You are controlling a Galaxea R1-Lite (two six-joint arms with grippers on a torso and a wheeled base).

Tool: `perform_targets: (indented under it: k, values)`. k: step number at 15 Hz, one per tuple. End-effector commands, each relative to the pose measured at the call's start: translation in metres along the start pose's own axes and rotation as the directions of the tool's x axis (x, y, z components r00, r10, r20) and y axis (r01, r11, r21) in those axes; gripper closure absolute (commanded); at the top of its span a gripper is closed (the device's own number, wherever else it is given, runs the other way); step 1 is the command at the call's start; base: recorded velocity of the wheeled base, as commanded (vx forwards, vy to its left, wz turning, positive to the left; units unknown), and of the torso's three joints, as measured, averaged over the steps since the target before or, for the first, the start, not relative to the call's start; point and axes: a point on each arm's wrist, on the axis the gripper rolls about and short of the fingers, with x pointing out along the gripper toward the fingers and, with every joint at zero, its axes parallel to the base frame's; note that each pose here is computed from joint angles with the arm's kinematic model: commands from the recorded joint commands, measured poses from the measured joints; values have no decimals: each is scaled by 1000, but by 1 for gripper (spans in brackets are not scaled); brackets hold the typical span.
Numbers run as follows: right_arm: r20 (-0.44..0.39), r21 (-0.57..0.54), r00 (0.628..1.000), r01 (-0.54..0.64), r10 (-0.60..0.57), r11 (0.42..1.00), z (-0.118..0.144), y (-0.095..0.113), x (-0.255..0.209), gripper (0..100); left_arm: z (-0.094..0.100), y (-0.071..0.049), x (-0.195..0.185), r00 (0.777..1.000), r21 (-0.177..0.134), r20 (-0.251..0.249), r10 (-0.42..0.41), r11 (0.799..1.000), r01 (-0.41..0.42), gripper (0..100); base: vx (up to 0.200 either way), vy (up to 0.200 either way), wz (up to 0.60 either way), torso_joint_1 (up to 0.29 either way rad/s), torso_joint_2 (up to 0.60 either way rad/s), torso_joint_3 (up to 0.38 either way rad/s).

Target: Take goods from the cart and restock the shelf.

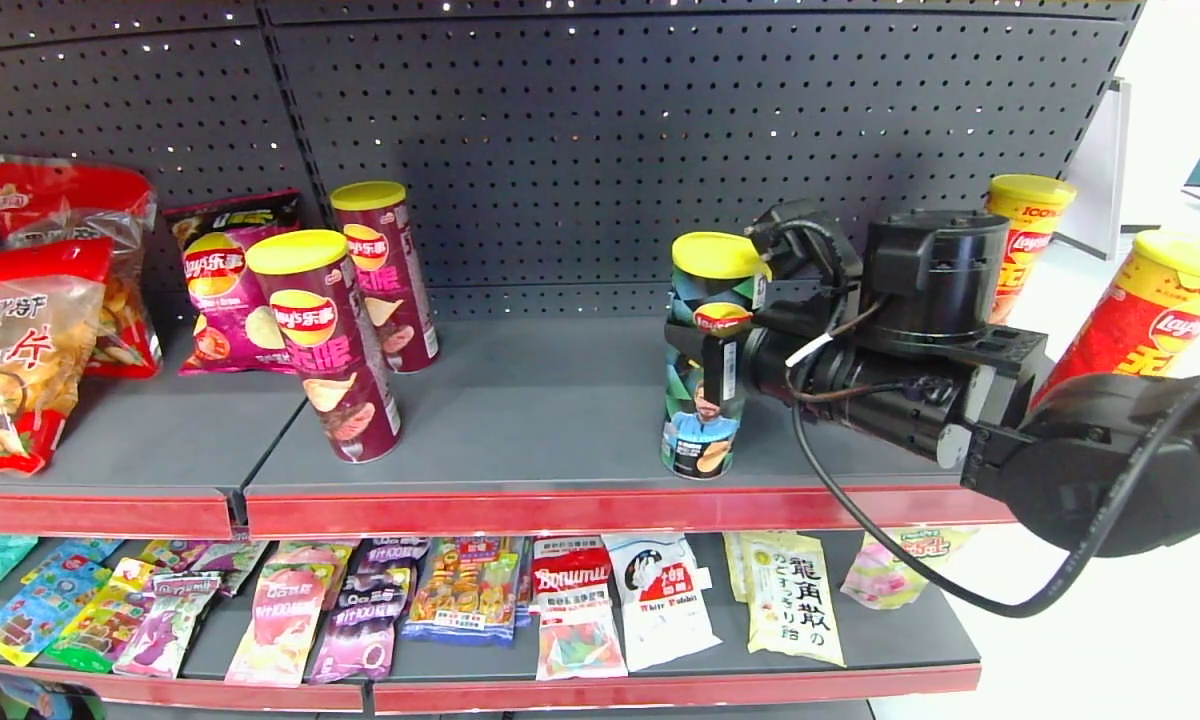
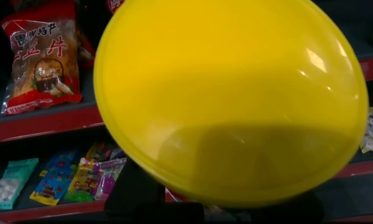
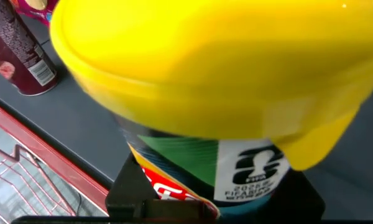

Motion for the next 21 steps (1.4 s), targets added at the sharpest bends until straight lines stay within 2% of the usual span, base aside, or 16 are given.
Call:
perform_targets:
  k: [1, 8, 9, 15, 21]
  values:
    - [-18, -5, 1000, 3, -3, 1000, -5, 1, -1, 100, 0, 0, 0, 1000, 0, 1, 1, 1000, -1, 100, 0, 0, 0, 0, 0, 0]
    - [-21, -11, 999, 28, -29, 1000, -6, 11, -2, 100, 0, 0, 0, 1000, 0, 2, 2, 1000, -2, 100, 0, 0, 0, 0, 0, 0]
    - [-18, -11, 999, 36, -36, 999, -6, 11, -2, 0, 0, 0, 0, 1000, 0, 2, 2, 1000, -2, 100, 0, 0, 0, 0, 0, 0]
    - [-10, -9, 999, 49, -49, 999, -3, 20, -26, 0, 1, 0, -1, 1000, 1, 7, 2, 1000, -2, 100, 0, 0, 0, 0, 0, 0]
    - [-15, 1, 998, 53, -53, 999, -17, 15, -111, 0, 1, 0, 0, 1000, -1, 4, -1, 1000, 1, 100, 0, 0, 0, 0, 0, 0]
